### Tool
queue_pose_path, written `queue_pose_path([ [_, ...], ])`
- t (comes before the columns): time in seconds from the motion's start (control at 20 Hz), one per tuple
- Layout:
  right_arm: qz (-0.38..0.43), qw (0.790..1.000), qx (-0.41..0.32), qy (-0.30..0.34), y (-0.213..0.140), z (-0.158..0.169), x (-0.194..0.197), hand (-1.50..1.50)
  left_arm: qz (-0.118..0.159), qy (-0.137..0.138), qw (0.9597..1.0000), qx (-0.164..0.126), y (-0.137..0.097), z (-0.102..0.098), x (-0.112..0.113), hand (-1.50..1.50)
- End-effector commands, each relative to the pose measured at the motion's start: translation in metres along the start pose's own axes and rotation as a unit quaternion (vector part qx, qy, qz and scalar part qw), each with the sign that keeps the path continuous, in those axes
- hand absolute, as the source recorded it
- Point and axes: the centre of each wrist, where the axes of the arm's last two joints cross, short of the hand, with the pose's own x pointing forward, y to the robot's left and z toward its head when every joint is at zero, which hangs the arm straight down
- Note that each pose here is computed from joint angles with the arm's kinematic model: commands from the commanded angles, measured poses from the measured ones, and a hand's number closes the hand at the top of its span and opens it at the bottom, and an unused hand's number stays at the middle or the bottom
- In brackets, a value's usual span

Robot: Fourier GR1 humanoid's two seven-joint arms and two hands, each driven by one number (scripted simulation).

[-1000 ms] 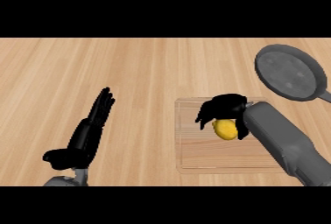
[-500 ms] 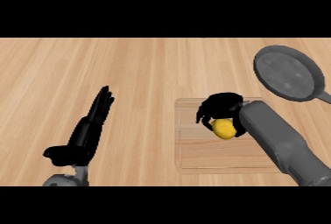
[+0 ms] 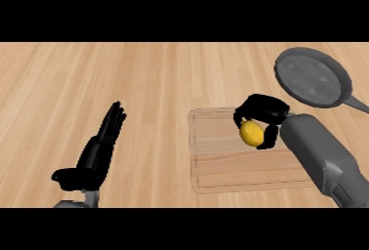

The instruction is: Pick the lemon from the cutting board and place it in the pan

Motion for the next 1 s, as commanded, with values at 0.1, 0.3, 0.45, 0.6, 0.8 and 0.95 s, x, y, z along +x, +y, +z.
queue_pose_path([
  [0.1, -0.063, 0.962, -0.146, 0.220, 0.008, 0.052, -0.021, 1.50, -0.001, 0.006, 0.9995, 0.032, 0.018, 0.002, 0.001, 0.00],
  [0.3, -0.026, 0.935, -0.266, 0.235, -0.023, 0.051, -0.009, 1.50, -0.006, 0.013, 0.9993, 0.033, 0.027, 0.010, -0.003, 0.00],
  [0.45, -0.043, 0.917, -0.321, 0.234, -0.051, 0.054, 0.004, 1.50, -0.007, 0.013, 0.9994, 0.031, 0.019, 0.011, -0.003, 0.00],
  [0.6, -0.068, 0.899, -0.353, 0.250, -0.066, 0.063, 0.020, 1.50, -0.005, 0.018, 0.9995, 0.025, 0.011, 0.006, -0.005, 0.00],
  [0.8, -0.126, 0.852, -0.412, 0.298, -0.055, 0.100, 0.027, 1.50, -0.009, -0.001, 0.9999, 0.011, 0.025, 0.004, 0.002, 0.00],
  [0.95, -0.154, 0.839, -0.408, 0.326, -0.060, 0.110, 0.045, 1.50, -0.003, 0.003, 1.0000, -0.001, 0.004, 0.014, 0.002, 0.00],
])
